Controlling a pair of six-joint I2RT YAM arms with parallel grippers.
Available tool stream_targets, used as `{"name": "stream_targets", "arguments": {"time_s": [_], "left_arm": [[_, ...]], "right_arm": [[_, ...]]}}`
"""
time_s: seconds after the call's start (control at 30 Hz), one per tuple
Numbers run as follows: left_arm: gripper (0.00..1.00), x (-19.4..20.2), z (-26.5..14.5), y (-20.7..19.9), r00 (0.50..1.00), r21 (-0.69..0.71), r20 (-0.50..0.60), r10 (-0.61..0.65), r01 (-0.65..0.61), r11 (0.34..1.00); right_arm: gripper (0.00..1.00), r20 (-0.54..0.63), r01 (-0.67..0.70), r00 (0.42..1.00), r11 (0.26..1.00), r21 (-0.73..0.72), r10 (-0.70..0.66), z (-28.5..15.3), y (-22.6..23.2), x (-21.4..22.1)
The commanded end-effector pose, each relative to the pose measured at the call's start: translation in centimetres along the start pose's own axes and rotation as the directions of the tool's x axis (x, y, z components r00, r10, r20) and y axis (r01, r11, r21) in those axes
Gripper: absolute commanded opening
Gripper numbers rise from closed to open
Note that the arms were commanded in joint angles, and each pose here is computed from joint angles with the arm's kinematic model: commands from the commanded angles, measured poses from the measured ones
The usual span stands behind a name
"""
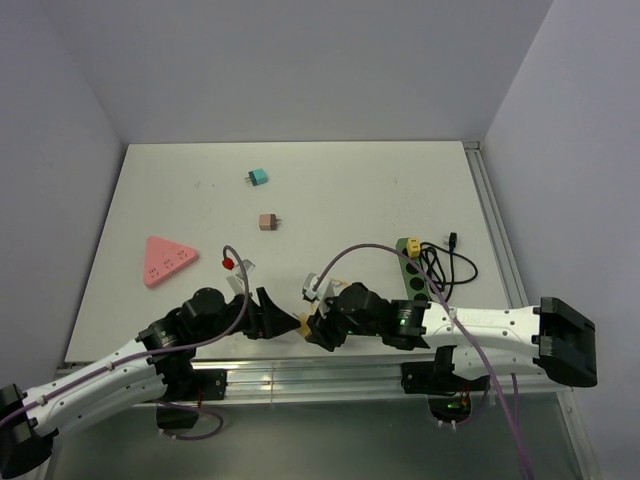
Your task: Insert the plug
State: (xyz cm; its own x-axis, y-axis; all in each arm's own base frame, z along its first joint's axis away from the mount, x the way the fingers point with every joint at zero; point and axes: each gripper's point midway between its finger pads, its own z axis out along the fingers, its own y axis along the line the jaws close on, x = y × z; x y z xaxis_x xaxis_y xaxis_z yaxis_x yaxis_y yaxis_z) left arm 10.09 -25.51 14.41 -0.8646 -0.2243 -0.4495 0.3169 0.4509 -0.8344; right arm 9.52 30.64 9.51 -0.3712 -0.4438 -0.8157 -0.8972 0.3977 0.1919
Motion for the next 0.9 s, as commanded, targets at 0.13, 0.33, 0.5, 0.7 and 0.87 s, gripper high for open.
{"name": "stream_targets", "arguments": {"time_s": [0.13, 0.33, 0.5, 0.7, 0.87], "left_arm": [[0.82, -1.0, 0.3, 0.3, 0.999, -0.042, 0.028, 0.026, -0.025, 0.999], [0.82, -0.3, 0.4, -0.5, 0.999, 0.015, -0.002, 0.039, -0.039, 0.999], [0.82, -0.3, 0.6, 0.0, 0.999, -0.002, -0.002, 0.045, -0.045, 0.999], [0.79, 0.2, 1.0, 0.1, 0.999, 0.011, -0.027, 0.046, -0.046, 0.999], [0.48, 0.4, 1.2, -0.2, 0.998, 0.037, -0.037, 0.059, -0.057, 0.998]], "right_arm": [[0.0, 0.106, 0.049, 0.993, 0.999, 0.021, -0.051, 0.0, 0.8, -4.3], [0.0, 0.123, 0.063, 0.991, 0.998, -0.017, -0.06, -0.1, 1.9, -4.9], [0.0, 0.119, 0.085, 0.989, 0.996, -0.011, -0.083, -0.2, 2.4, -5.5], [0.0, 0.158, 0.095, 0.984, 0.995, -0.031, -0.089, -0.4, 3.1, -6.3], [0.0, 0.133, 0.086, 0.988, 0.996, -0.02, -0.083, -0.1, 2.9, -6.0]]}}
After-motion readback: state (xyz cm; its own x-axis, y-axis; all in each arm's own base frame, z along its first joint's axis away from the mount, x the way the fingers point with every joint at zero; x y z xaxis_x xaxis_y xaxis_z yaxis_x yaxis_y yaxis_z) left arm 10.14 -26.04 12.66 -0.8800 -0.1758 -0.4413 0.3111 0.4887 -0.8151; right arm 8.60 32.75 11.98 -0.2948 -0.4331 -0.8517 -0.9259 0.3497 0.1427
